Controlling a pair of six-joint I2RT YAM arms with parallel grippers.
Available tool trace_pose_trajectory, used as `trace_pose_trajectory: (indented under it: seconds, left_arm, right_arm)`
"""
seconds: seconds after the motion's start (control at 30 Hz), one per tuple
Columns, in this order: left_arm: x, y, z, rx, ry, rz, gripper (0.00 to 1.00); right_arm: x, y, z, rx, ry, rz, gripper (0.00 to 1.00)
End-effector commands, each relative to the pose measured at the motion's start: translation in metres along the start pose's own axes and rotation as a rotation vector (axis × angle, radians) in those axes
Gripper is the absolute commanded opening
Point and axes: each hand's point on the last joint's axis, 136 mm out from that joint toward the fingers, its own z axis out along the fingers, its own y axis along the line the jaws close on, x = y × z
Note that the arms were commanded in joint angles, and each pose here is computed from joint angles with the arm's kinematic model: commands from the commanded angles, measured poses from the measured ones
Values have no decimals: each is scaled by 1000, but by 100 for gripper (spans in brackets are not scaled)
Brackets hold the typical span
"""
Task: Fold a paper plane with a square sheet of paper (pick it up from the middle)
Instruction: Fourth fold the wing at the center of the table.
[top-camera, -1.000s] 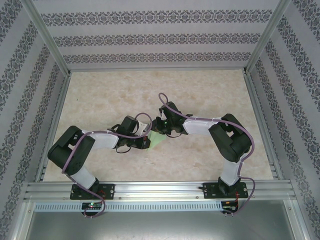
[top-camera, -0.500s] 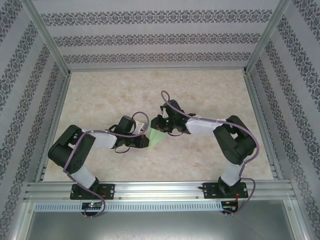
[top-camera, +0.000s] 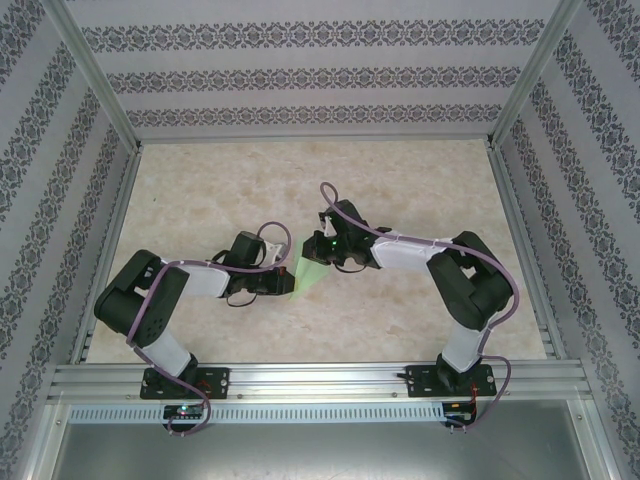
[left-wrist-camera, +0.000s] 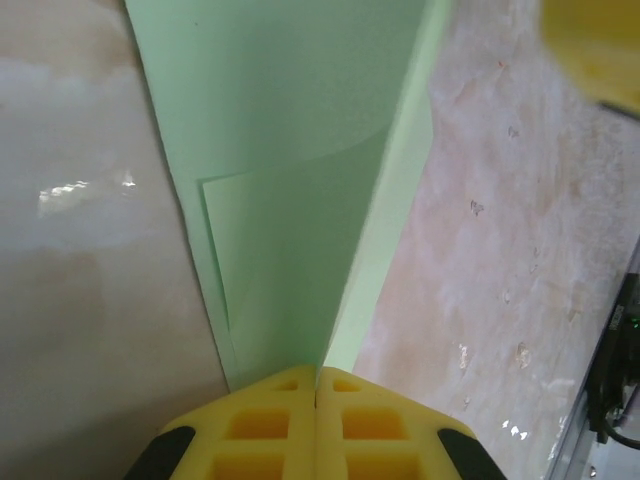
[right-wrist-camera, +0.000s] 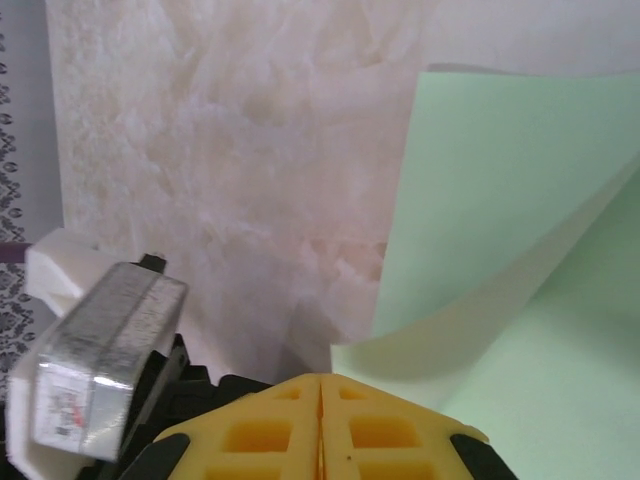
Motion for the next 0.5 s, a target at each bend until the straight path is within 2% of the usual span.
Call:
trace_pose_trajectory:
  seconds: [0.0, 0.47]
  left_arm:
    - [-8, -5, -6, 42, -34, -20, 0]
    - [-2, 6, -5, 24, -20, -76, 0]
  right_arm:
    - [4, 11, 10, -37, 33, -23, 8]
    - [-2, 0, 34, -21, 47, 8, 10]
